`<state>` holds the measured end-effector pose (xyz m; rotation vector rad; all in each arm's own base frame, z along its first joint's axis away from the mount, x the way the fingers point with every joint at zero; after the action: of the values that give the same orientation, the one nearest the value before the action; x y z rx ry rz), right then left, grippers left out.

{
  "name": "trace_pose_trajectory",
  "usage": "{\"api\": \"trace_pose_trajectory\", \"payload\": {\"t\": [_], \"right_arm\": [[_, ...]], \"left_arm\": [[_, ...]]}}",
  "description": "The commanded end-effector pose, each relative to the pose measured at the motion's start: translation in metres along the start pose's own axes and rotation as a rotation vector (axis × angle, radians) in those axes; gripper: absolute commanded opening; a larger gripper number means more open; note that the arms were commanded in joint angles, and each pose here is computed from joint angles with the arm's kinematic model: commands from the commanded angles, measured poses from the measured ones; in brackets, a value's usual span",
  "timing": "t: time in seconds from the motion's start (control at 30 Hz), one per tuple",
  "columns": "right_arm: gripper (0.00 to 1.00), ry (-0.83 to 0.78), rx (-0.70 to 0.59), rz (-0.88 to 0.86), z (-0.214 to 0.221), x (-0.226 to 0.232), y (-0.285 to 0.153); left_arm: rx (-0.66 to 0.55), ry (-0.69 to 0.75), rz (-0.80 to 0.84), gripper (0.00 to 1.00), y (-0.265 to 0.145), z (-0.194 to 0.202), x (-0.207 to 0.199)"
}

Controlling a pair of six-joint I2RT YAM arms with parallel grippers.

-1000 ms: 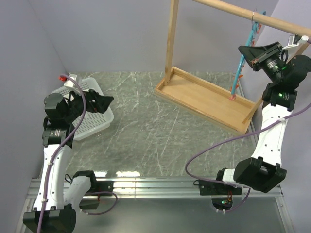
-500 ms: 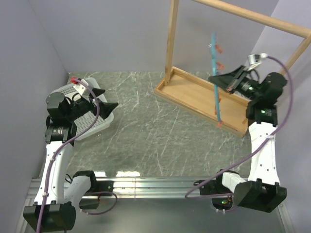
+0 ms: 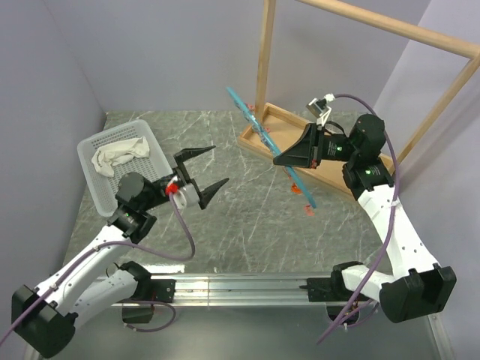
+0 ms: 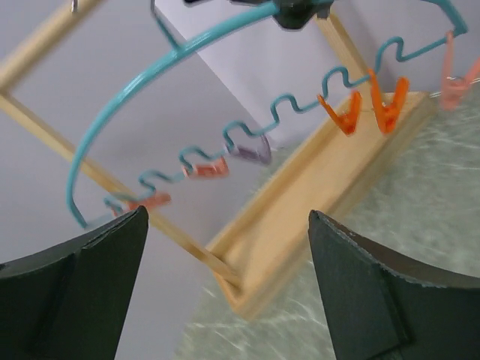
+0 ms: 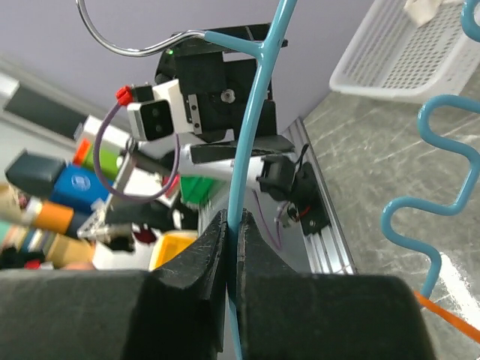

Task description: Clip the underwear to the hanger

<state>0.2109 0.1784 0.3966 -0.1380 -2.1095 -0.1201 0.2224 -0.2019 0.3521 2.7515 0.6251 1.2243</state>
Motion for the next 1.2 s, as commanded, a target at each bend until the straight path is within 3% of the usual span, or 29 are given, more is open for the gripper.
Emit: {"api": "trace_pose_trajectory", "payload": {"t": [0.0, 0.2, 0.67, 0.8, 0.93, 1.17], "right_arm": [[0.00, -0.151, 0.093, -0.063, 0.010, 0.019, 0.005], [0.00, -0.115, 0.172, -0.089, 0.027, 0.016, 0.012], [0.00, -0.066, 0.290, -0.138, 0.053, 0.011, 0.021], [0.00, -0.059, 0.317, -0.145, 0.062, 0.008, 0.023], [0.00, -0.034, 0.342, -0.144, 0.075, -0.003, 0.020], [0.00, 0.013, 0.370, -0.150, 0.086, -0.012, 0.019]], "left_arm": [[-0.092, 0.360, -0.200, 0.92, 0.007, -0.034, 0.030], [-0.117, 0.445, -0.262, 0.88, 0.018, -0.047, 0.022], [0.001, 0.519, -0.266, 0.70, 0.025, -0.020, 0.016], [0.068, 0.511, -0.269, 0.61, 0.029, -0.006, 0.019], [0.121, 0.497, -0.227, 0.54, 0.030, 0.004, 0.015], [0.090, 0.543, -0.070, 0.47, 0.015, 0.010, -0.025]]}}
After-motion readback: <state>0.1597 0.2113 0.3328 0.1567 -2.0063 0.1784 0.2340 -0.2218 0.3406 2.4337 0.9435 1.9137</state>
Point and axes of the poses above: each gripper's point midway between its finger pads, its own y axis out along the fingers, its own x axis along the line the jaws close on, z = x × y, the point moved 4 cm from there along -y, back along the fingers, and after that the axes turned 7 degrees about y, right-handed, at the moved point
